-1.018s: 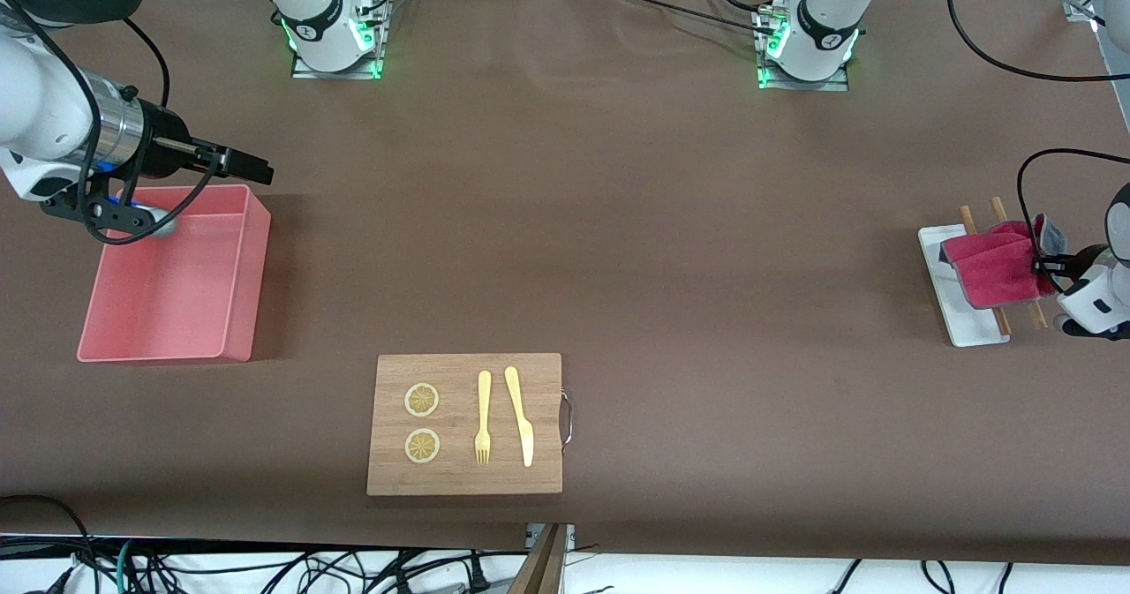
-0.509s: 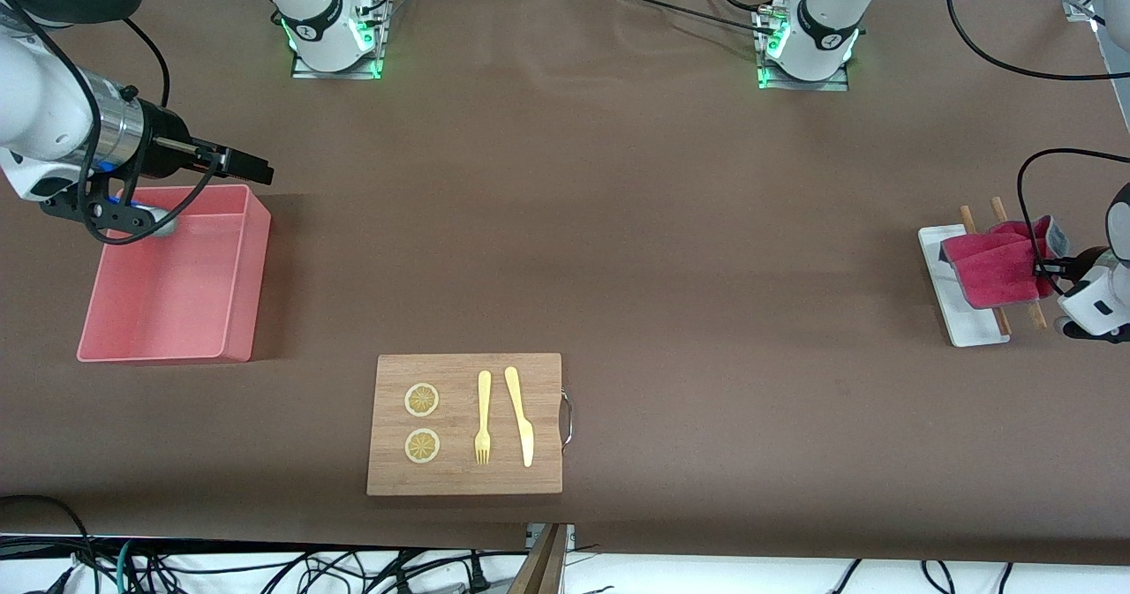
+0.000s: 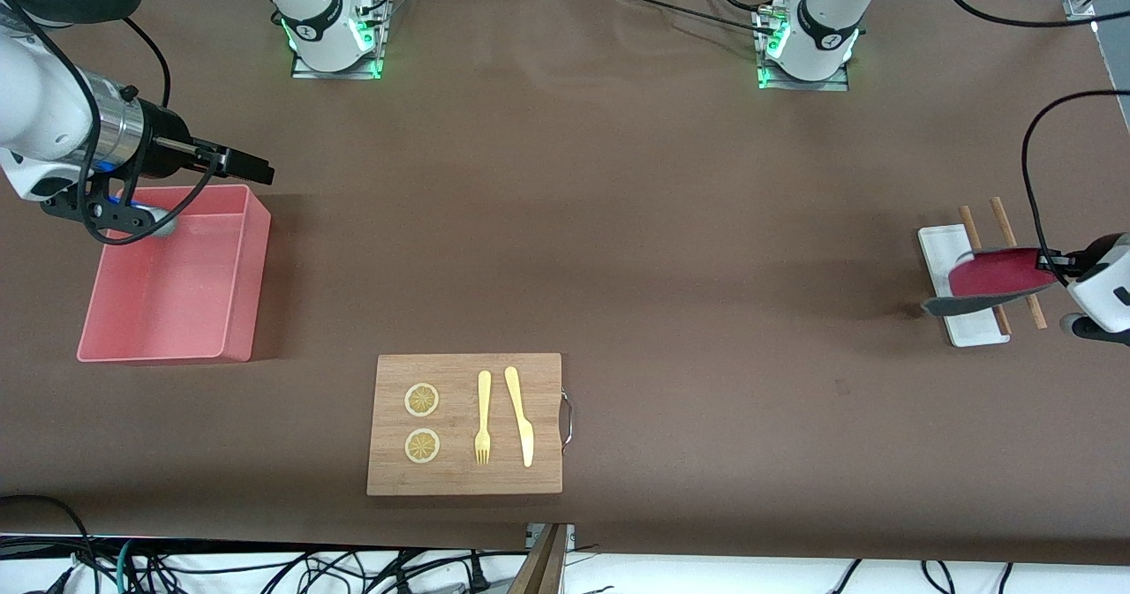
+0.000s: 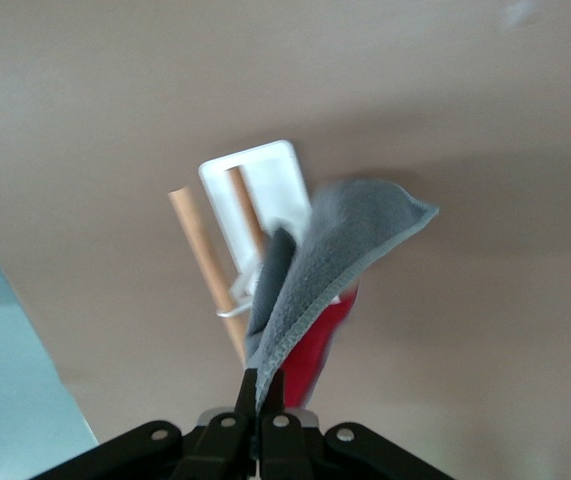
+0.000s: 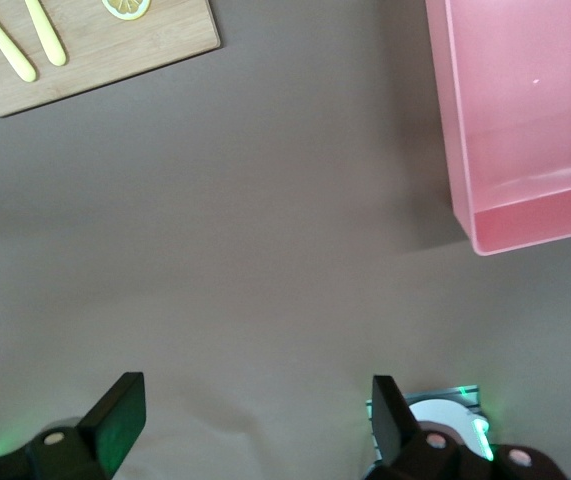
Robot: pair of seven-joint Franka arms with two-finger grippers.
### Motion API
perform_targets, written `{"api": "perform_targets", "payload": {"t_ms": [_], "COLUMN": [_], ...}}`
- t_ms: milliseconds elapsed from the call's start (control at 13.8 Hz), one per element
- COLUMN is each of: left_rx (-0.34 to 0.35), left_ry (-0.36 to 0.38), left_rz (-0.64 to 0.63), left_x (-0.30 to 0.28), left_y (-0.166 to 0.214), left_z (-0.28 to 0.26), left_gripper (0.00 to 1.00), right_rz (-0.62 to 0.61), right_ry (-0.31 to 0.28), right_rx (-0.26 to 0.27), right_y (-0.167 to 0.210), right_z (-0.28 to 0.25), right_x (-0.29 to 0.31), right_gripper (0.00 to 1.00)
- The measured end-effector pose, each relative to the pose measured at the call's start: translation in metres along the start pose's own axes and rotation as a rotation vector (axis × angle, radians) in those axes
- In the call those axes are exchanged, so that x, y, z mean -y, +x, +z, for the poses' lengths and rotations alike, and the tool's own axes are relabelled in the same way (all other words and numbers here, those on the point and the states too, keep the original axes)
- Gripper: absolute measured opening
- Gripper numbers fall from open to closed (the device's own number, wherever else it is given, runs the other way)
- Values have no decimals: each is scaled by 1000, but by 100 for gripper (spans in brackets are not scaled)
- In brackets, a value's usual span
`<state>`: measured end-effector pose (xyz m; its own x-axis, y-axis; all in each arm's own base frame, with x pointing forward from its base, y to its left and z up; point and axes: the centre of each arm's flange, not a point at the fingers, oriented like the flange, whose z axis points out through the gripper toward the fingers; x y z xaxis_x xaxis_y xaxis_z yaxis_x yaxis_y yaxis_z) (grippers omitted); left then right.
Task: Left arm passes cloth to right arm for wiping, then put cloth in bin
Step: 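Lift the cloth with the left gripper and carry it toward the right gripper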
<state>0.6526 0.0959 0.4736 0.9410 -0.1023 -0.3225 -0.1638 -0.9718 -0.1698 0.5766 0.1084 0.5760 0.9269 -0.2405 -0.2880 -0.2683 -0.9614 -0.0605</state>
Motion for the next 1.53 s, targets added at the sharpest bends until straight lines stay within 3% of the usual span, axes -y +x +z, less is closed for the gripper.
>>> {"api": "perform_targets", "payload": {"t_ms": [145, 364, 655, 800, 1018, 1309, 1527], "left_rx": [-45, -143, -231, -289, -326, -274, -233], "left_ry": [-57, -77, -78, -127, -305, -566, -734], "left_rz": [-13, -39, -149, -215, -296, -430, -529], "left_x": [-47, -125, -288, -367, -428, -441, -461], "left_y": [0, -1, -22, -39, -46, -41, -50], "left_z": [-36, -91, -144, -162, -175, -192, -211], "left_gripper": [2, 2, 2, 2, 2, 2, 2], "right_rz": [43, 91, 148, 200, 266, 329, 419], "right_ry": [24, 58, 113, 149, 206, 311, 359], "right_rx": [4, -16, -63, -83, -106, -81, -100], "right_y": [0, 3, 6, 11, 21, 31, 31], "right_z": [0, -1, 14, 29, 46, 54, 72], "right_x": [3, 11, 58, 88, 116, 131, 165], "right_gripper": [100, 100, 100, 100, 100, 100, 100]}}
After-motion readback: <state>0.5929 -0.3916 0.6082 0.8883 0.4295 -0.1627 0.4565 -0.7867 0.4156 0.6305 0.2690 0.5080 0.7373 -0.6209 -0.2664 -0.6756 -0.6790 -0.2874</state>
